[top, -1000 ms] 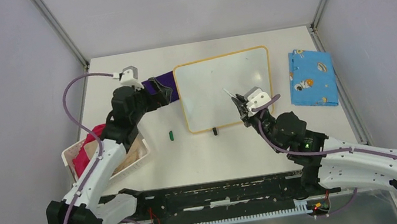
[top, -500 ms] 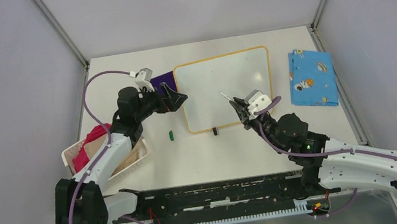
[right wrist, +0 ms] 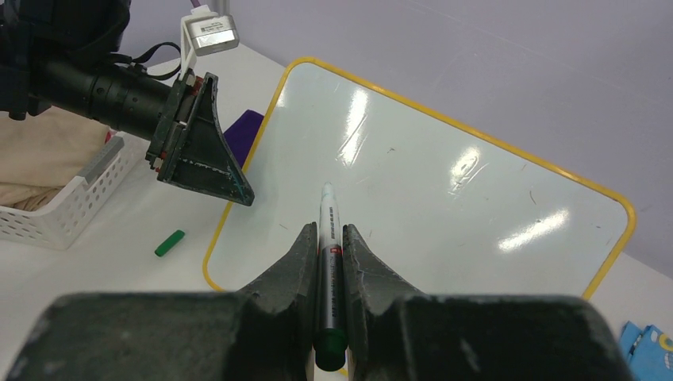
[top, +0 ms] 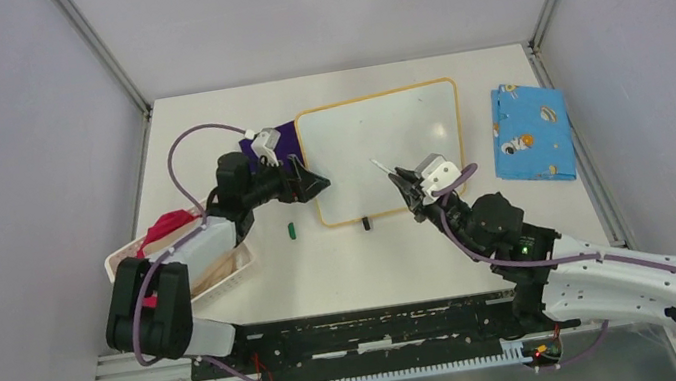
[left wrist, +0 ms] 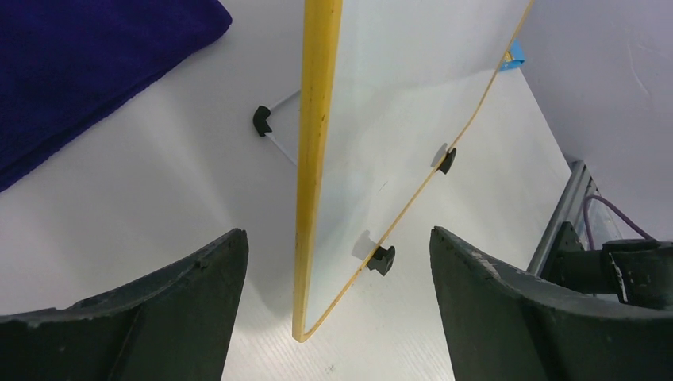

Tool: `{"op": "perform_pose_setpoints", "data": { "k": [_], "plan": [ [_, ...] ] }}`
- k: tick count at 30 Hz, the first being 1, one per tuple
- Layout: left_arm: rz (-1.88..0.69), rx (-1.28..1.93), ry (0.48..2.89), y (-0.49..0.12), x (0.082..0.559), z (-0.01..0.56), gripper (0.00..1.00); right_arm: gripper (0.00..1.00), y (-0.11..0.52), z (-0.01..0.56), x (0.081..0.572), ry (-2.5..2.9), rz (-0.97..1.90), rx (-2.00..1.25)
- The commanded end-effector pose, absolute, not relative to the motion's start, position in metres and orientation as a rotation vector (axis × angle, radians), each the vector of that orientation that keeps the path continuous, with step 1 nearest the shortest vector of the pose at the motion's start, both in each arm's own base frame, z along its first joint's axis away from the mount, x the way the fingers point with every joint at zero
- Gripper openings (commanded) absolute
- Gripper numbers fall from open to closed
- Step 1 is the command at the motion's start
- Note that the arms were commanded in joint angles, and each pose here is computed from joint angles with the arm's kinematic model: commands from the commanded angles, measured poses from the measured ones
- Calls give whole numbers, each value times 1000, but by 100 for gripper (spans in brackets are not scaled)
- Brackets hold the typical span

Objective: Write a sentence on the whiteboard

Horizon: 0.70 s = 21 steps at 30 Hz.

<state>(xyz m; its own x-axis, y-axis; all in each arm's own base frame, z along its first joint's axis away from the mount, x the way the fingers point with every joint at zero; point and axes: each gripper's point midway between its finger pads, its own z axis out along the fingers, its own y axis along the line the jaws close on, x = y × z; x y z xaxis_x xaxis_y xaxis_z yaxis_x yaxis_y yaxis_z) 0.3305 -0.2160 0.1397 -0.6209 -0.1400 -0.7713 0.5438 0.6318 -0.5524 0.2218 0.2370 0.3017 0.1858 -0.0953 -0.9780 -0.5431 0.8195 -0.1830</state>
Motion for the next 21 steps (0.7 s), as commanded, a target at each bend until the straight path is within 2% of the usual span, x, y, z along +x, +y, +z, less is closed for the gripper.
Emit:
{"op": "perform_pose_setpoints", "data": {
  "k": [1, 11, 21],
  "plan": [
    [-1101, 456, 1884, -225, 334, 152, 88, 0, 242, 314, 221, 1338, 387, -539],
    [-1156, 493, 1904, -228, 331, 128, 83, 0, 250, 311, 225, 1350, 453, -447],
    [-1127, 501, 1948, -225, 332, 108, 66, 0, 274, 314, 244, 1383, 454, -369]
  ]
}}
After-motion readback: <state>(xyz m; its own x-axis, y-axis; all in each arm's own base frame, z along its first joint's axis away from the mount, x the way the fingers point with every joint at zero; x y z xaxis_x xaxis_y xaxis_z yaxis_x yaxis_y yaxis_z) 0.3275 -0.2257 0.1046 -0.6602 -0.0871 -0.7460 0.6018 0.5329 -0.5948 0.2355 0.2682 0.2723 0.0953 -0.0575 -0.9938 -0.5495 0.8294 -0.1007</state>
